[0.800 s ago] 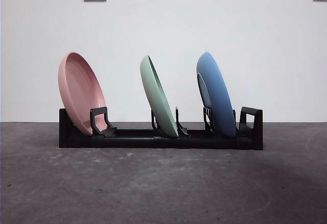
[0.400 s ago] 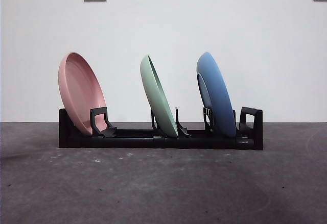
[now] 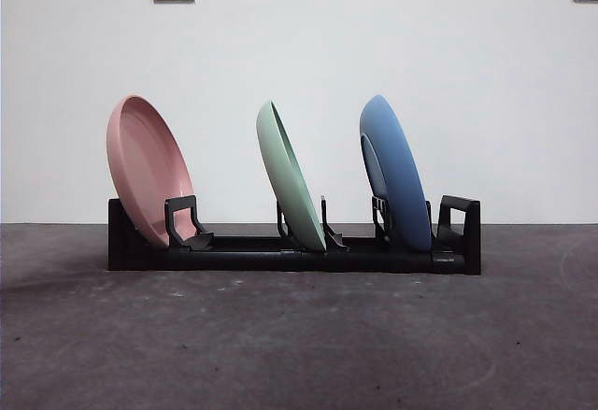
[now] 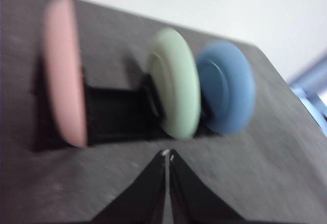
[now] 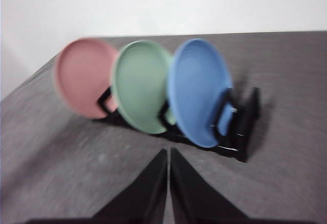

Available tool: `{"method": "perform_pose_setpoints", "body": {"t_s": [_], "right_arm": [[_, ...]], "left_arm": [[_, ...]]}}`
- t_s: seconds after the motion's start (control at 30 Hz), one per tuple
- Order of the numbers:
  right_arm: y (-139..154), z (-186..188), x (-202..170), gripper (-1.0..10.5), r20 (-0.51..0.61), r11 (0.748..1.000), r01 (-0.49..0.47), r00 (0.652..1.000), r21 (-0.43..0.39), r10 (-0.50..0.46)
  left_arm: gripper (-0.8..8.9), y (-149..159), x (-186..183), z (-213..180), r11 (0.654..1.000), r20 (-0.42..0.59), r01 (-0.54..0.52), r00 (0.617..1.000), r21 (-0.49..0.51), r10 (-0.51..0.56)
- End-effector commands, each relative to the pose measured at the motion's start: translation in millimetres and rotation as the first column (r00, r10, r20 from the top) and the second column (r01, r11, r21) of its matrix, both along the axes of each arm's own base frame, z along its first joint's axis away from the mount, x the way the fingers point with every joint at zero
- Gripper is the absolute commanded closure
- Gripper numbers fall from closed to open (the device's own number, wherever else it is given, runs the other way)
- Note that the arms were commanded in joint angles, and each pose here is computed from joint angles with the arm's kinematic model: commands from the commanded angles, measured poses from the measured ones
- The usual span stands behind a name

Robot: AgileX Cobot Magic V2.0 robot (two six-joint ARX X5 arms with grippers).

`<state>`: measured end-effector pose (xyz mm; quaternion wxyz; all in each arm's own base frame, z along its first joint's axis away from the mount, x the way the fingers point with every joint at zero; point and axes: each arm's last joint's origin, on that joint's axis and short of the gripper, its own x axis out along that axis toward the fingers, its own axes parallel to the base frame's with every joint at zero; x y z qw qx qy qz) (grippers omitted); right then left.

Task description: Place the plate

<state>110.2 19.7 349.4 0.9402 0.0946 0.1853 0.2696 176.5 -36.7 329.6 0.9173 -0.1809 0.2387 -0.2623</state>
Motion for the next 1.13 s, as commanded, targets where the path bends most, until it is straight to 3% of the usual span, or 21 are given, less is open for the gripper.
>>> {"method": "perform_pose_setpoints", "body": {"t_s": [0.03, 0.13, 0.27, 0.4, 0.53, 0.73, 0.8, 0.93, 1.13], "right_arm": [[3.7, 0.4, 5.9, 9.4, 0.033, 0.993, -0.096, 0.995, -0.072, 0.099], [8.3, -2.9, 12.8, 9.4, 0.005, 0.981, -0.188, 0.982, -0.051, 0.188], [13.0, -6.3, 19.0, 9.4, -0.029, 0.963, -0.268, 0.963, -0.015, 0.268], [15.0, -7.3, 20.9, 9.4, -0.04, 0.957, -0.289, 0.957, -0.005, 0.289], [15.0, -6.8, 20.9, 9.2, -0.033, 0.957, -0.289, 0.957, -0.008, 0.289], [15.0, -6.6, 21.2, 5.5, -0.03, 0.958, -0.287, 0.958, -0.009, 0.286], [15.0, -6.6, 21.1, 4.9, -0.031, 0.958, -0.287, 0.957, -0.008, 0.287], [15.0, -6.6, 21.1, 4.9, -0.035, 0.958, -0.287, 0.957, 0.0, 0.287], [15.8, -6.4, 27.3, 4.3, -0.084, 0.965, -0.251, 0.963, 0.081, 0.258]], "left_arm": [[8.03, -7.5, 4.4, 8.1, 0.991, 0.021, 0.135, 0.991, 0.025, -0.136], [8.03, -14.3, 5.1, 6.3, 0.968, 0.029, 0.246, 0.969, 0.044, -0.247], [8.03, -19.6, 3.8, 4.9, 0.95, 0.05, 0.299, 0.951, 0.089, -0.304], [8.02, -21.6, 3.7, 5.8, 0.944, 0.072, 0.312, 0.945, 0.105, -0.32], [7.14, -21.7, 4.0, 5.9, 0.944, 0.076, 0.311, 0.944, 0.109, -0.32], [4.27, -21.7, 4.1, 6.1, 0.944, 0.079, 0.311, 0.944, 0.11, -0.32], [3.71, -21.9, 4.2, 6.8, 0.944, 0.086, 0.311, 0.943, 0.11, -0.321], [3.67, -22.7, 4.4, 7.9, 0.948, 0.081, 0.305, 0.947, 0.085, -0.312], [3.67, -21.9, 1.0, 9.9, 0.954, 0.062, 0.296, 0.952, 0.054, -0.299]]}}
